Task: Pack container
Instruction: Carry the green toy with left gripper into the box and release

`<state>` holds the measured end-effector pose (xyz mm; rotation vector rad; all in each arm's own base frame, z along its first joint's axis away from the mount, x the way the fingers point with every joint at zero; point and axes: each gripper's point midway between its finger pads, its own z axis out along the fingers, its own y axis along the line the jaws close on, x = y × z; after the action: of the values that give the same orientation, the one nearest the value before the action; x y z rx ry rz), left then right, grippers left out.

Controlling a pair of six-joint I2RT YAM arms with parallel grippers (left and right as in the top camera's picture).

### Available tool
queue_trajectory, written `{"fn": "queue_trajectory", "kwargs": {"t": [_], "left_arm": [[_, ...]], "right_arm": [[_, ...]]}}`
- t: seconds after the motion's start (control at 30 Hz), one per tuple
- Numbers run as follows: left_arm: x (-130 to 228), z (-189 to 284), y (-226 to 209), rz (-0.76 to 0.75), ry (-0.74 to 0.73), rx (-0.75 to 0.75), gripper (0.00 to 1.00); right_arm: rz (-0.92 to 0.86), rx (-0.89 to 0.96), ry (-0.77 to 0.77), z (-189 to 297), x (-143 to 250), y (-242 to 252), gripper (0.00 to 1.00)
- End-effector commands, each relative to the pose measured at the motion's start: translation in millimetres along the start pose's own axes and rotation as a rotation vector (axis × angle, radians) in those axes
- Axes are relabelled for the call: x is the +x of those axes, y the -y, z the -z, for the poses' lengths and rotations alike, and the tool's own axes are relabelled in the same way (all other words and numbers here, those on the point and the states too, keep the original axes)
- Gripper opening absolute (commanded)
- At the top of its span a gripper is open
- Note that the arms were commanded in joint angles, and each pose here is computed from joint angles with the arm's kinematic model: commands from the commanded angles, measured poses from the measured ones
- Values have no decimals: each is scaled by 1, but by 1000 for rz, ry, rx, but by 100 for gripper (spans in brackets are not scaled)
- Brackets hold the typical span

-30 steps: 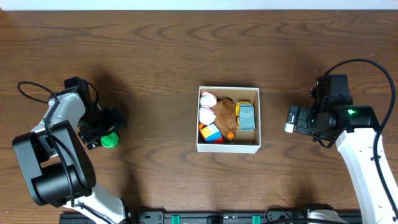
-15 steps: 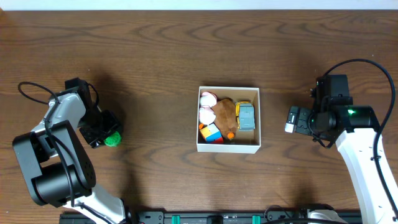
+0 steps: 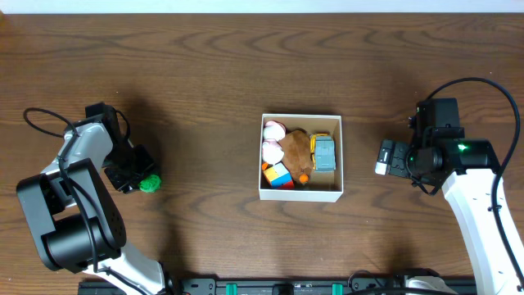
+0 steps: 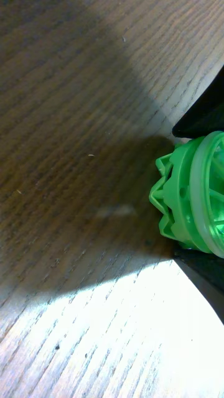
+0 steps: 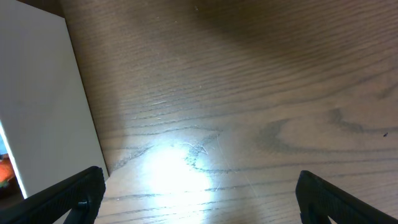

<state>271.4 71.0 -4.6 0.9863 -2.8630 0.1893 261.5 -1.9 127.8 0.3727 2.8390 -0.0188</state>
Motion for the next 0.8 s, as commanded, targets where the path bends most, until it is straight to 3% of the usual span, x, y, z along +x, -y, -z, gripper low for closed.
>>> {"fn": "queue_trajectory", "kwargs": {"t": [0.0, 0.2, 0.43, 0.6, 0.77], "left_arm": [[9, -12, -3, -4, -45, -2, 40], [-1, 10, 5, -14, -9, 11, 35], [-5, 85, 53, -148, 153, 65, 31], [37, 144, 115, -379, 299, 142, 31], [109, 174, 180, -757, 413, 241, 31]], "right_arm": [[1, 1, 27, 6, -5, 2, 99], [0, 0, 27, 6, -6, 2, 99], [0, 1, 28, 6, -6, 2, 99], [0, -1, 35, 6, -7, 1, 99], [-1, -3, 40, 7, -9, 1, 99]]}}
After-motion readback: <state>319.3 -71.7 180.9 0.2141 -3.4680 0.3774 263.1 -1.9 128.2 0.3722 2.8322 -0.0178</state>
